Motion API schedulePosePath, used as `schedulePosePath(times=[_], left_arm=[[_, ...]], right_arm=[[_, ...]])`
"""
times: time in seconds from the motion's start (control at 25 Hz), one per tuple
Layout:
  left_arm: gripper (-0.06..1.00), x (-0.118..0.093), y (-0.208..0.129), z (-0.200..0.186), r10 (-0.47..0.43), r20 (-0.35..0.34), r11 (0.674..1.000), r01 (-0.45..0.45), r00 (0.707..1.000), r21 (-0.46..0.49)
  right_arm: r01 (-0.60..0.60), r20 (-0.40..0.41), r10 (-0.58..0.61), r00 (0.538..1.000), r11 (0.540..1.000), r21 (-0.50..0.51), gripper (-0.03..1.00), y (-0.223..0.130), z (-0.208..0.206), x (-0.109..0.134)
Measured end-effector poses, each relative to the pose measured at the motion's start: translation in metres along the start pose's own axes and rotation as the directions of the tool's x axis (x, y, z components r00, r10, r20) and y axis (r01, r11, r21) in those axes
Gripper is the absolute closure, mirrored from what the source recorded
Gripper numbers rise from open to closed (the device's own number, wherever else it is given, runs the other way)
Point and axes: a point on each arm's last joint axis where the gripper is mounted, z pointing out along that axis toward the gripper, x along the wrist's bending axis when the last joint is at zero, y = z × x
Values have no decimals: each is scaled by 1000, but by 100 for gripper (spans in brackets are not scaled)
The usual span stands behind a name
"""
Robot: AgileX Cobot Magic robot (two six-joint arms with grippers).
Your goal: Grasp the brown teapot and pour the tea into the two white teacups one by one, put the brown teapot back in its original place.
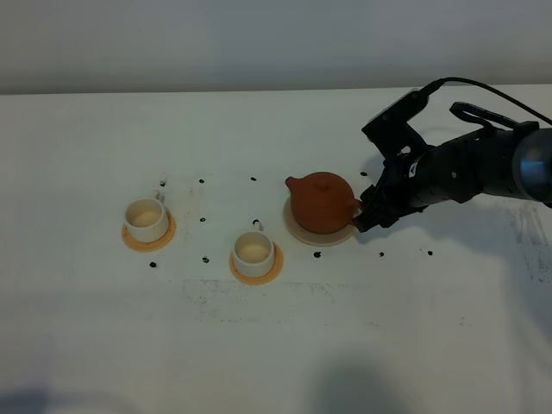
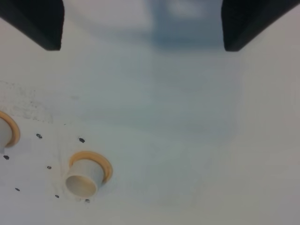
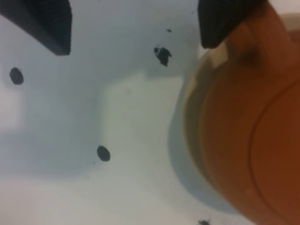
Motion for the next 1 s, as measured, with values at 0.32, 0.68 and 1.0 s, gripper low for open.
schedulePosePath(times=[0.32, 0.68, 1.0], left_arm=[[27, 0, 0, 0, 0, 0, 1000, 0, 1000, 0], [27, 0, 0, 0, 0, 0, 1000, 0, 1000, 0], [27, 0, 0, 0, 0, 0, 1000, 0, 1000, 0]], right_arm=[[32, -17, -32, 999, 999, 3, 40, 1, 0, 4], [68, -32, -68, 997, 998, 16, 40, -1, 0, 6], [97, -52, -95, 994, 995, 30, 40, 0, -1, 7]])
